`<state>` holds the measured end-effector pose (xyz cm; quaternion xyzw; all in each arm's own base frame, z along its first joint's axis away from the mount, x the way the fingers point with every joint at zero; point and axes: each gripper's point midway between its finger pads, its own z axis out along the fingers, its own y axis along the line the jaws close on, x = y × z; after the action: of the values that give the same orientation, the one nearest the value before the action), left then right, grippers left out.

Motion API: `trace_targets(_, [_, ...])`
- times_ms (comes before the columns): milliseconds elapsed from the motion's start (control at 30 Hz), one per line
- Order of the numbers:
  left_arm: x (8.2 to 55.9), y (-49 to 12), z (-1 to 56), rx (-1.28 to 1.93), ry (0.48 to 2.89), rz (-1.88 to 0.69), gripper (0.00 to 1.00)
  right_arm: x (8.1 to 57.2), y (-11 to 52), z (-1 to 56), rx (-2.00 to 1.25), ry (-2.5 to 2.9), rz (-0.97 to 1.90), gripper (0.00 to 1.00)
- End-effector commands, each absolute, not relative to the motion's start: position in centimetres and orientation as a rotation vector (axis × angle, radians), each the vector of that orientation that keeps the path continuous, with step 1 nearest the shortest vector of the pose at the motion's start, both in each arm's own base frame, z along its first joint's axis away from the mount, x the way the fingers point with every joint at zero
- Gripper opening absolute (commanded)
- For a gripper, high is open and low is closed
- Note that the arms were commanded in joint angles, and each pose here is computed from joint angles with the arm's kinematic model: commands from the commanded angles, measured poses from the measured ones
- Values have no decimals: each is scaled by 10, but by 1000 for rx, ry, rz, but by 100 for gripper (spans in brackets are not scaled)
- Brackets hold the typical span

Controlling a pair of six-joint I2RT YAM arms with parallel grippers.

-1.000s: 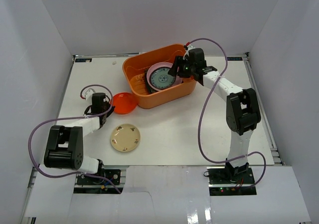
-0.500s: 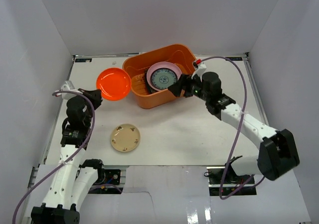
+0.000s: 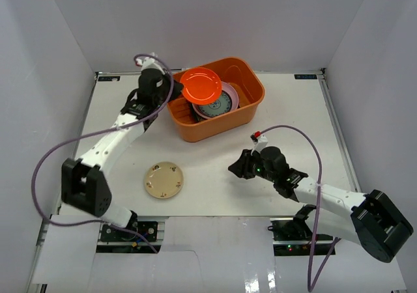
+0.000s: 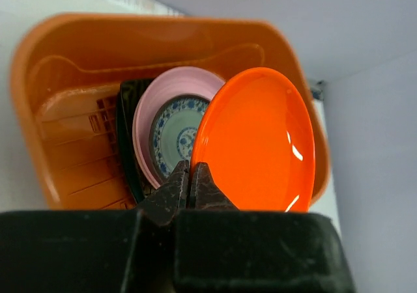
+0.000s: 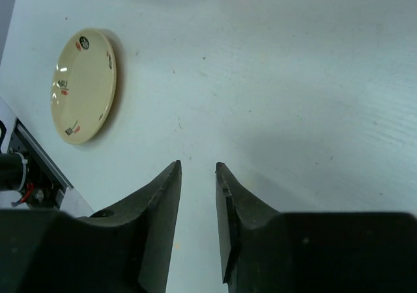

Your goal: Place the plates into the plastic bin on the countertop

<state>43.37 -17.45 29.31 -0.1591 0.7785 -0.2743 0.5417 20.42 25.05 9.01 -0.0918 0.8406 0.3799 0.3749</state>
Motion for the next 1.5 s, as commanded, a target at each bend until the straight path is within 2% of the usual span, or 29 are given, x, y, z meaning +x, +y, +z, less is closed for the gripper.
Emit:
trace_targets(0, [468,-194,293,-317,1854,-608,0,206,268,105,-210,2070,1025,35])
trace_targets(133, [506,-211,263,-283,1919,-578,0,186,290,97,-279,2097,1063,48])
trace_targets(200, [522,-219,264,-268,1916,-578,0,176,303,90,-312,2126,1084,58])
trace_targets(233, [530,-221,239,-271,1965,-553,0,174,308,91,-319,2129,1098,61])
trace_targets(300, [540,-225,224,-263,1994,-528,6,168,325,88,-335,2139,1134,65])
trace_targets(333, [548,-227,210,-256,2020,-512,10,168,331,88,-335,2141,1144,66])
trace_targets(367, [550,-228,204,-248,2032,-506,21,167,337,81,-325,2165,1151,66])
trace_targets(433, [554,-230,194,-235,2051,-496,34,166,351,82,-330,2161,1180,66])
trace_targets(467, [555,-231,187,-232,2064,-493,47,166,356,73,-328,2181,1179,66])
trace_targets(533, [552,-234,191,-219,2062,-517,60,166,371,78,-321,2174,1214,67])
trace_targets(567, [550,-235,200,-207,2046,-529,73,166,376,71,-321,2195,1207,67])
trace_targets(700, [537,-237,258,-140,1952,-596,88,174,402,69,-277,2190,1207,67])
trace_targets(767, [519,-231,304,-110,1873,-615,90,176,417,65,-269,2200,1214,67])
trace_targets(833, [498,-229,330,-73,1836,-656,93,177,428,63,-239,2205,1240,67])
trace_targets(867, [486,-227,326,-61,1850,-665,94,177,434,55,-232,2221,1235,67])
trace_targets(900, [463,-220,355,-51,1796,-690,95,178,437,51,-222,2229,1231,67])
trace_targets(933, [450,-217,359,-44,1794,-701,95,180,439,47,-186,2241,1228,65])
trace_targets(967, [435,-213,338,-48,1842,-701,95,179,440,36,-173,2265,1214,63])
trace_targets(1000, [410,-203,362,-43,1790,-721,96,180,440,31,-155,2273,1211,60])
trace_targets(1067, [384,-194,356,-35,1790,-726,98,178,442,18,-129,2310,1209,51])
trace_targets(1100, [370,-187,326,-35,1843,-698,98,178,445,16,-129,2317,1213,45])
trace_targets(1133, [349,-176,339,-35,1795,-694,98,177,446,14,-128,2326,1216,33])
trace_targets(1200, [330,-156,322,-59,1819,-621,98,173,444,10,-111,2338,1232,21])
trace_targets(1233, [311,-147,311,-55,1819,-608,98,173,444,16,-107,2318,1255,10])
trace_targets(1333, [287,-120,275,-94,1870,-494,98,173,432,42,-106,2237,1288,8])
trace_targets(1433, [261,-101,272,-110,1841,-455,98,168,412,62,-152,2182,1297,8])
trace_targets(1467, [251,-96,272,-112,1818,-452,98,172,408,96,-153,2095,1348,8])
